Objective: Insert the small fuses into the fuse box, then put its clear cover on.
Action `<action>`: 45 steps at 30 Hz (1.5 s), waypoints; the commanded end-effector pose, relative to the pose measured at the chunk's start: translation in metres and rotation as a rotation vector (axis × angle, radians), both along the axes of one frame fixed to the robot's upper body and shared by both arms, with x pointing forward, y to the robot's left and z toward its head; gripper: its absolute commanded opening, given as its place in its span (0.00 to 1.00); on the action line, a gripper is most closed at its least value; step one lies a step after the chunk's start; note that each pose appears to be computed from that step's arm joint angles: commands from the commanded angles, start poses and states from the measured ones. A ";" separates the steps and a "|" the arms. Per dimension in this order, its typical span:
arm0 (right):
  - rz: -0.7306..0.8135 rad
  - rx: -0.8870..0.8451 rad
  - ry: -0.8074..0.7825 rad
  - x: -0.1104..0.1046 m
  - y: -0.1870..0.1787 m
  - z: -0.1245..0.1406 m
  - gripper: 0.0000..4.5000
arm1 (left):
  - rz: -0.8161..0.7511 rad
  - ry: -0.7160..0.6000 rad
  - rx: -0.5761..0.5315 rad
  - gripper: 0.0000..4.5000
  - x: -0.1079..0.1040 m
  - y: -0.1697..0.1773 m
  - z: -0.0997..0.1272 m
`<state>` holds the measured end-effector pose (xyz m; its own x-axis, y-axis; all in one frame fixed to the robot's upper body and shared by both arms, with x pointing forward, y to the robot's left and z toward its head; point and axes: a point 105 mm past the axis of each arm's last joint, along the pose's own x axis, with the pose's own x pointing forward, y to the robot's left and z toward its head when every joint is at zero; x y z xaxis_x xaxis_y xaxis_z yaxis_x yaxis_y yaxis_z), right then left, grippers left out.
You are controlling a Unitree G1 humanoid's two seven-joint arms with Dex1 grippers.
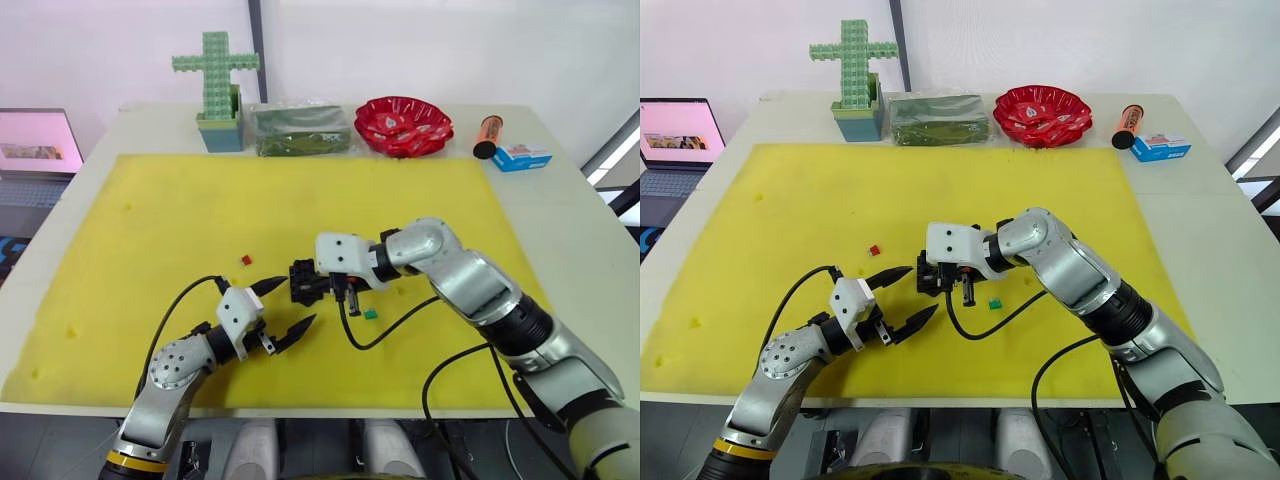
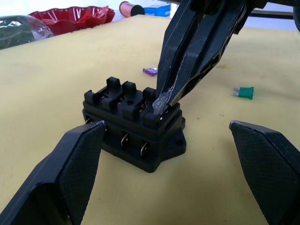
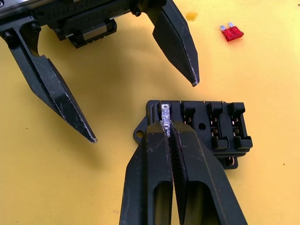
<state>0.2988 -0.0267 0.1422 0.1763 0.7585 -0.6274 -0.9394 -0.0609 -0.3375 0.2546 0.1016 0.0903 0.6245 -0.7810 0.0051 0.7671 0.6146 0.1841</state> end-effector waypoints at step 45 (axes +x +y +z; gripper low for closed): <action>0.035 -0.018 -0.049 0.018 -0.002 0.009 0.00 | 0.020 -0.067 0.012 0.99 0.002 0.002 0.011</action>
<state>0.3133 -0.0272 0.1444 0.1504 0.7409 -0.6546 -0.9240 -0.1301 -0.3595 0.2575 0.1047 0.0916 0.6478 -0.7617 0.0118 0.7432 0.6353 0.2100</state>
